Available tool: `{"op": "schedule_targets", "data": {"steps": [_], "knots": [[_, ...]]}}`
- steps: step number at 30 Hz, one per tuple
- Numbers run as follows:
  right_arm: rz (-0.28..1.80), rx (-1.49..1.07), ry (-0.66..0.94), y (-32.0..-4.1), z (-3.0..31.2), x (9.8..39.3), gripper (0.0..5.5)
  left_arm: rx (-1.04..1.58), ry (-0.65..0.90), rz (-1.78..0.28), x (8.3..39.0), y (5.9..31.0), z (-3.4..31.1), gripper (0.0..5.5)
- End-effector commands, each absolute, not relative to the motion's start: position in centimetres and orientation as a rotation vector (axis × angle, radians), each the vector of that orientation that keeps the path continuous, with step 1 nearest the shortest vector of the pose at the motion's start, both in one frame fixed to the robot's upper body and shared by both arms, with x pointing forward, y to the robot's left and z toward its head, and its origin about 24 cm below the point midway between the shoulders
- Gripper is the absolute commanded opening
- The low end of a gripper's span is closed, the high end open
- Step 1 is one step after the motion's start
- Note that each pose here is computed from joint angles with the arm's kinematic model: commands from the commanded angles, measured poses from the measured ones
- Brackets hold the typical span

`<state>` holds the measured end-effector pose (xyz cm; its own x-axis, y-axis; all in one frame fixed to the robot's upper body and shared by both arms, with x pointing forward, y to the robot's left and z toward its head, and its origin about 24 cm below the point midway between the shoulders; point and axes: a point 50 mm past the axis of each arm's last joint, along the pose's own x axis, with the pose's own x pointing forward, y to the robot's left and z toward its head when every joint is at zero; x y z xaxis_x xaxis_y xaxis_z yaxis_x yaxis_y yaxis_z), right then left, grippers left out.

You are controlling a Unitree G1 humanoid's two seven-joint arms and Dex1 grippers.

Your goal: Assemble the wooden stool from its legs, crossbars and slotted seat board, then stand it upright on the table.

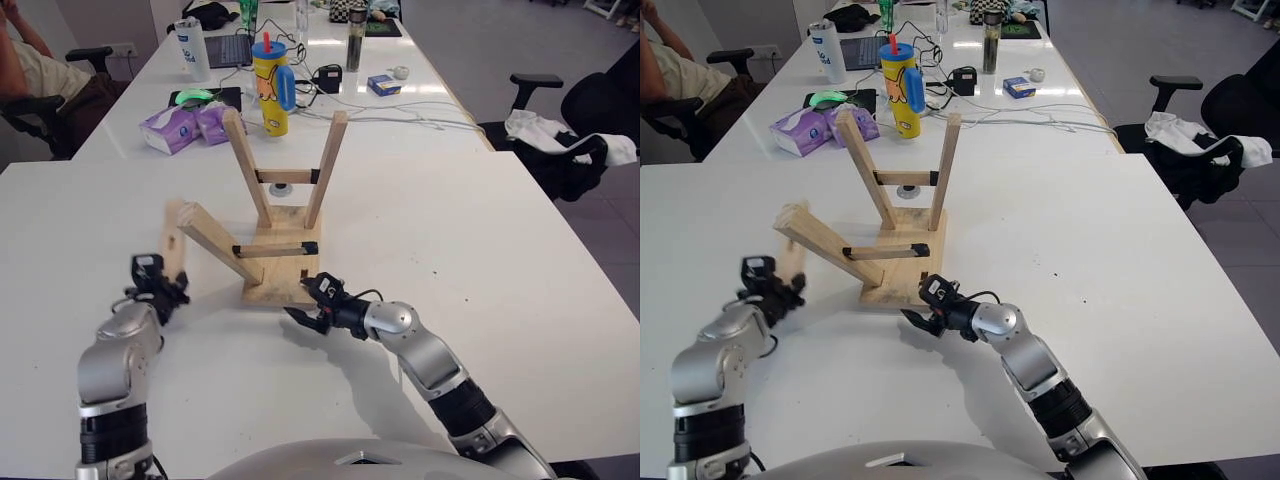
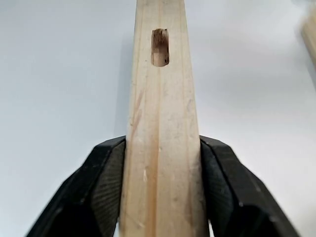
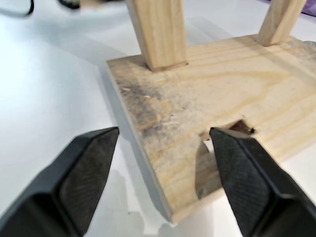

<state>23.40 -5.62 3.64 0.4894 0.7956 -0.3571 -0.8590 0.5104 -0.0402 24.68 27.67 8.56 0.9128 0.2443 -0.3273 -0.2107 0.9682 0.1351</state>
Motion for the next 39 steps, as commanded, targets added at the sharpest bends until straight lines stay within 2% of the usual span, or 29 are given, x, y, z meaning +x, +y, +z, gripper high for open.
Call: {"op": "schedule_targets", "data": {"steps": [1,6,10,14,17,22,23,26,30,33,39], "knots": [[0.933,-0.184,0.316,-7.1,3.4,23.5,3.42,0.114,0.03,0.155,27.4,28.7,14.8,2.05],[0.904,-0.116,0.313,-8.8,4.1,22.8,3.42,0.086,-0.316,-0.039,28.0,28.5,23.5,2.05],[0.872,-0.054,0.34,-11.5,4.6,22.2,3.42,0.072,-0.413,-0.415,27.5,24.2,28.6,2.05],[0.872,0.093,0.336,-13.7,6.4,22.8,3.42,-0.078,-0.406,-0.823,25.6,18.5,30.1,2.05],[0.899,0.168,0.332,-15.6,8.7,23.5,3.42,-0.172,-0.285,-1.013,24.6,14.5,27.8,2.05],[1.116,0.358,0.298,-17.2,13.3,22.4,3.42,-0.281,-0.11,-1.152,22.9,11.8,23.5,2.05],[1.162,0.417,0.295,-17.8,14.2,22.1,3.61,-0.305,-0.065,-1.182,22.5,11.4,22.4,2.05],[1.307,0.596,0.262,-19.2,16.8,21.1,3.97,-0.367,0.042,-1.249,21.3,10.9,20.1,2.05],[1.362,0.741,0.168,-20.2,18.9,21.1,4.61,-0.439,0.127,-1.325,20.2,11.0,18.7,2.05],[1.37,0.857,0.105,-20.7,20.0,21.4,4.63,-0.443,0.189,-1.333,20.1,11.3,17.5,2.05],[1.355,0.909,0.107,-20.6,20.7,21.6,4.63,-0.491,0.296,-1.413,18.9,11.4,16.1,2.05]]}}
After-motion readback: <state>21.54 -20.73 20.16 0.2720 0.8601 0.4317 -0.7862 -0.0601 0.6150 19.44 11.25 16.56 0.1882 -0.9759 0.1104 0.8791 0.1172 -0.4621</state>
